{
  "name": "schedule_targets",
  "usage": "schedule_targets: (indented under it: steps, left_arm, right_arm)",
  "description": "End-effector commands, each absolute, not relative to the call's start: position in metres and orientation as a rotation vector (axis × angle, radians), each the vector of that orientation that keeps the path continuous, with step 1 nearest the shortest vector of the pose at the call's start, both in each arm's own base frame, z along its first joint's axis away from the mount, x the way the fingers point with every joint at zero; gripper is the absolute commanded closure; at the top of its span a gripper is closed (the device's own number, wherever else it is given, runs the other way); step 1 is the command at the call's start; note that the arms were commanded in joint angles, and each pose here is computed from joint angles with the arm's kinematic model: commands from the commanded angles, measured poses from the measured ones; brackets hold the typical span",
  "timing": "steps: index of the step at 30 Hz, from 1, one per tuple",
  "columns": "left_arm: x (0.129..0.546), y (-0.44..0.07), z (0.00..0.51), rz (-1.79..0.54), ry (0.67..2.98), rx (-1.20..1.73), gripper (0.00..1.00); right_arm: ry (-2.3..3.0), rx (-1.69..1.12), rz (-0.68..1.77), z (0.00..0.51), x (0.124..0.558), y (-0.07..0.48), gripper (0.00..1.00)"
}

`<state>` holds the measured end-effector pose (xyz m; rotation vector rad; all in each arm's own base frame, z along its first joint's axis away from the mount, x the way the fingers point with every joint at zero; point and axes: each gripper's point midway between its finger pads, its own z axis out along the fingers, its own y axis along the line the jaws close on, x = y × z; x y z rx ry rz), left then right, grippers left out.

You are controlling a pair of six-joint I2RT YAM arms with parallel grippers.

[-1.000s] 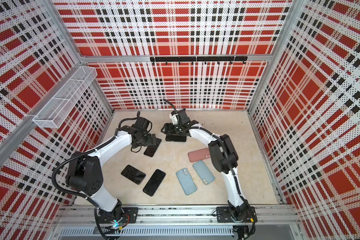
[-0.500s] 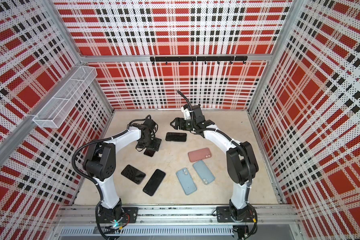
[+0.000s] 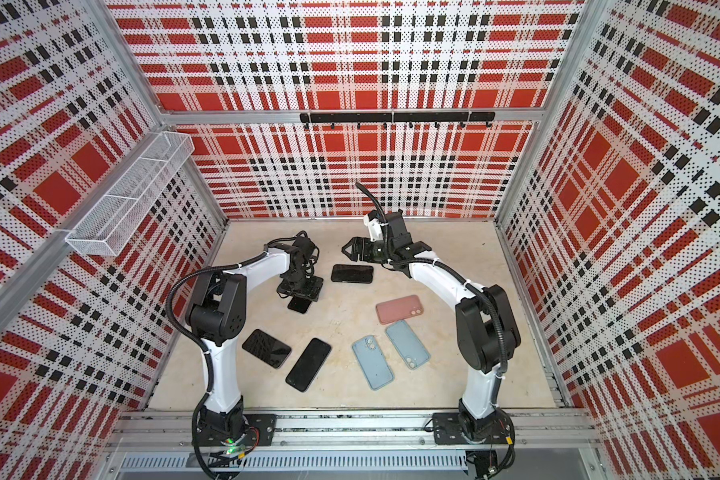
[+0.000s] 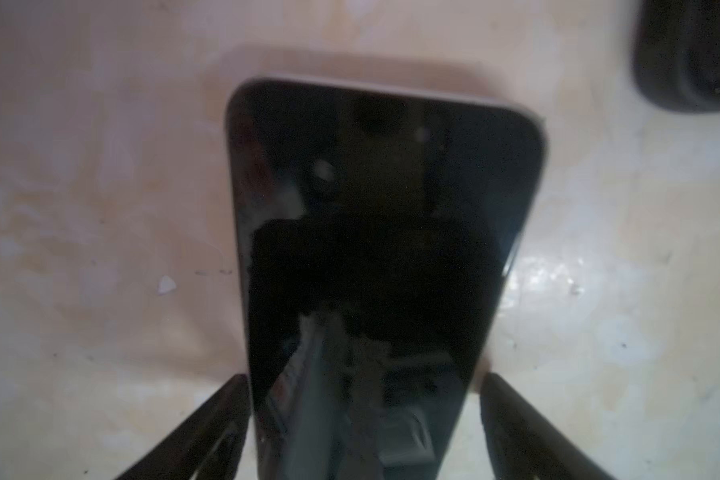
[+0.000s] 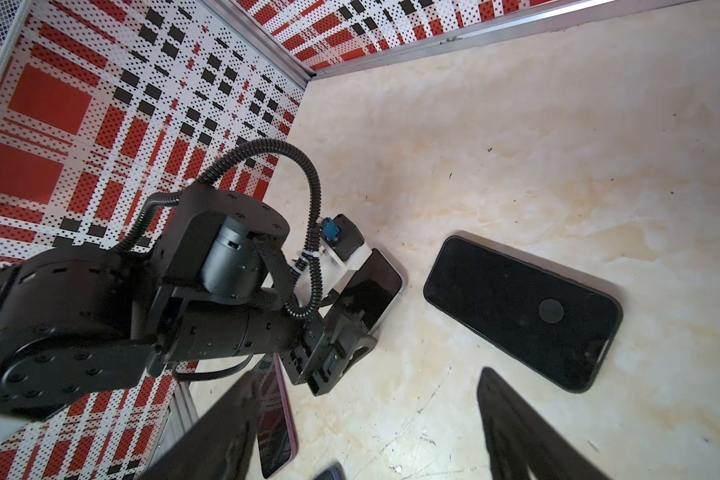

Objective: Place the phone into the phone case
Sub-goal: 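Lower the left gripper over the nearby black phone while the right reaches farther, then close the left gripper on the black phone and lift it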

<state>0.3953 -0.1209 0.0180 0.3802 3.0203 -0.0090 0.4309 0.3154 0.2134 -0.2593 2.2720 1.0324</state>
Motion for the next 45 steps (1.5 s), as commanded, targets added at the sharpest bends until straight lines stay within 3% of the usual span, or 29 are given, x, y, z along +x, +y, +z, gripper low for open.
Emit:
schedule_targets:
  steps: [1, 6, 24, 38, 45]
  left_arm:
    - [0.398, -0.116, 0.014, -0.031, 3.032, 0.374, 0.13]
    - [0.396, -0.115, 0.010, -0.004, 3.038, 0.390, 0.13]
    - [0.387, -0.131, 0.008, 0.012, 3.027, 0.459, 0.46]
    - [0.381, -0.206, 0.085, -0.123, 2.664, 0.745, 0.49]
    - [0.365, -0.239, 0.112, -0.211, 2.525, 0.869, 0.50]
  right_arm:
    - [2.205, -0.296, 1.026, 0.234, 0.430, 0.313, 0.17]
    - [2.206, -0.289, 1.023, 0.233, 0.431, 0.311, 0.17]
    - [2.178, -0.247, 0.999, 0.246, 0.427, 0.292, 0.17]
    - [2.281, -0.109, 0.970, 0.214, 0.426, 0.241, 0.18]
    - [2.410, -0.199, 1.162, 0.178, 0.405, 0.259, 0.19]
